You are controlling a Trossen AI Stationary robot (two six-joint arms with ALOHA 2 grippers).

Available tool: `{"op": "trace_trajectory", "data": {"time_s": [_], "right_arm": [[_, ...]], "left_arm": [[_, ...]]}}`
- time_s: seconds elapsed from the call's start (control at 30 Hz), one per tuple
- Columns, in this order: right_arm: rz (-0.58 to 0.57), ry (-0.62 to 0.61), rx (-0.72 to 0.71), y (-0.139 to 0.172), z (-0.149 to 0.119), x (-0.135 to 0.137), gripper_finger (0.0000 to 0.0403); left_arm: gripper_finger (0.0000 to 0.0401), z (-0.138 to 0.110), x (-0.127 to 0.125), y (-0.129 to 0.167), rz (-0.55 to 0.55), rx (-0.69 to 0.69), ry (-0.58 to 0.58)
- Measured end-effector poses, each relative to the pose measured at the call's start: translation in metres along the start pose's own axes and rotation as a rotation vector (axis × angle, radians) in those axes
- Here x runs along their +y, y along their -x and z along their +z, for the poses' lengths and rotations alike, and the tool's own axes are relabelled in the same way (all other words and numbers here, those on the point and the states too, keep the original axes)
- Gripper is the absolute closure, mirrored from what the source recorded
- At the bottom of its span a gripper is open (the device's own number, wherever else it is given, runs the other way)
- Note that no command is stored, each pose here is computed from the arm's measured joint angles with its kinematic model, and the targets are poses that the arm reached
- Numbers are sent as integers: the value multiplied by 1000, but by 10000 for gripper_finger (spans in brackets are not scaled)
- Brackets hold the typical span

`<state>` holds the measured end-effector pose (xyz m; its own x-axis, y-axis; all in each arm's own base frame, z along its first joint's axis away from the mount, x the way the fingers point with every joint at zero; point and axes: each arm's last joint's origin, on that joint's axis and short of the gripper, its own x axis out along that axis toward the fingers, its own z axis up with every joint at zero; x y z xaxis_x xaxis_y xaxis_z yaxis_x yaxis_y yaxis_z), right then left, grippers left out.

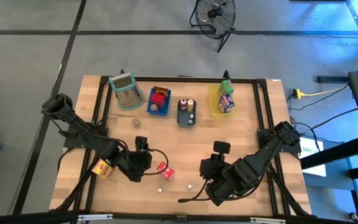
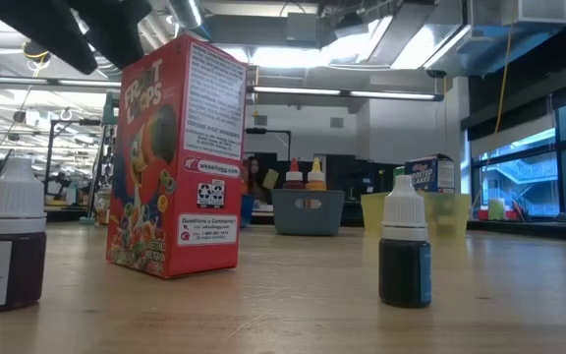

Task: Pick & Place Kitchen Items
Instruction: Put the red cereal box into the yellow bin

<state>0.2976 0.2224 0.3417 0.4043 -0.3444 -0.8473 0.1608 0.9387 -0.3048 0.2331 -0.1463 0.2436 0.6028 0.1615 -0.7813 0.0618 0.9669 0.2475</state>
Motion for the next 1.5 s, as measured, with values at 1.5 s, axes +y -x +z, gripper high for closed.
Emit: {"op": "trace_trajectory", "data": {"time_s": [1.5], "right_arm": [[-10,2,-6,-1,0,0,298]], "left_arm": [[83,2,-7,-14,7,2,-134]]}}
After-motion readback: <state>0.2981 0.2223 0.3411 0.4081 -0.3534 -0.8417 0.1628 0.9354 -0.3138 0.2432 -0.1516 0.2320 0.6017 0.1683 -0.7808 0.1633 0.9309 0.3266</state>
